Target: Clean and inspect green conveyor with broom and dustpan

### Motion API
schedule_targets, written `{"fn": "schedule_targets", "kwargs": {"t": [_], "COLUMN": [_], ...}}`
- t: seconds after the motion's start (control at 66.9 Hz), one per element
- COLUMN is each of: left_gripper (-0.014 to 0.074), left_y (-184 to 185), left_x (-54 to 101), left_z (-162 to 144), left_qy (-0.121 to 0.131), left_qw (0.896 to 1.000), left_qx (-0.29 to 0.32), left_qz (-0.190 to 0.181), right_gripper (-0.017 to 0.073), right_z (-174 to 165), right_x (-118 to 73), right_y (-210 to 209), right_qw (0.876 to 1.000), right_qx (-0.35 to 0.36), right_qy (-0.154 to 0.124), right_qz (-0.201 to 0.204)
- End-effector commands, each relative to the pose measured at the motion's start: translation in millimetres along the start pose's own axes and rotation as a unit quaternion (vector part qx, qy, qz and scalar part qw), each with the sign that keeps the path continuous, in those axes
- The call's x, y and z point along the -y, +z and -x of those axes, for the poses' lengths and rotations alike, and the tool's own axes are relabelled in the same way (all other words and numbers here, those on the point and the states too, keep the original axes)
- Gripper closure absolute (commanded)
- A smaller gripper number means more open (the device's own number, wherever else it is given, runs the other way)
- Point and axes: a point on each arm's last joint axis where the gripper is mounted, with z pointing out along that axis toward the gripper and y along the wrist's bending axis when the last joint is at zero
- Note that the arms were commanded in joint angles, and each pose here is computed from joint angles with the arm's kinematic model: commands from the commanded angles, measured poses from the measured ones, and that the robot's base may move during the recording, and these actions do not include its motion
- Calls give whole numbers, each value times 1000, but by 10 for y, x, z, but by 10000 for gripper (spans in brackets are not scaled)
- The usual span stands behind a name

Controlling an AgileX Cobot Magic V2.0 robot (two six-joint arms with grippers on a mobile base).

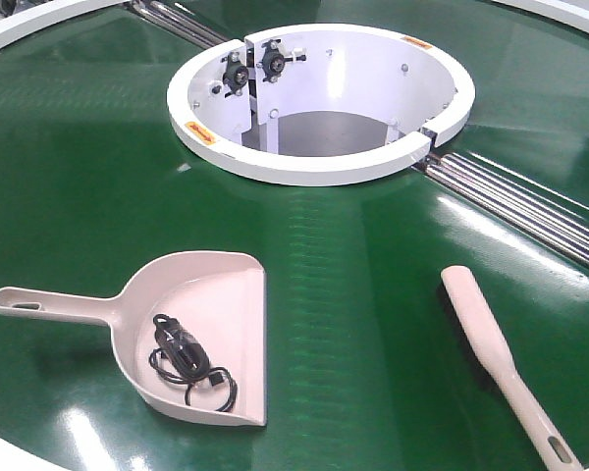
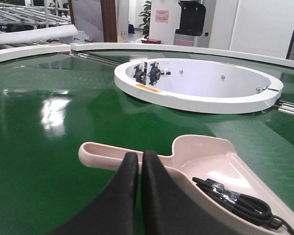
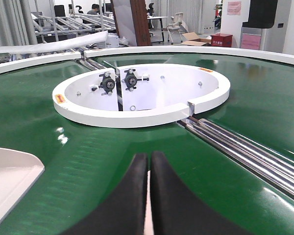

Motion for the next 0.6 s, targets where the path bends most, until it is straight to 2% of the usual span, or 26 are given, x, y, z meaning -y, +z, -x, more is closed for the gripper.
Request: {"fn": "schedule_targets", "kwargs": {"t": [0.0,0.583], "left_gripper": [601,601], "left_y": [4,4], "left_x": [0,0], "left_z": [-33,-33], "left_qy": [-4,-4], "left_qw": [1000,1000], "left_qx": [25,25], "left_qz": [-1,-1], "right_gripper": [569,569], "right_z": [136,118], "right_x": [11,16], "right_y": [-9,-4], "right_qw": [999,999], "right_qx": [40,36], "right_qy": [-1,-7], "right_qz": [-7,-10]}}
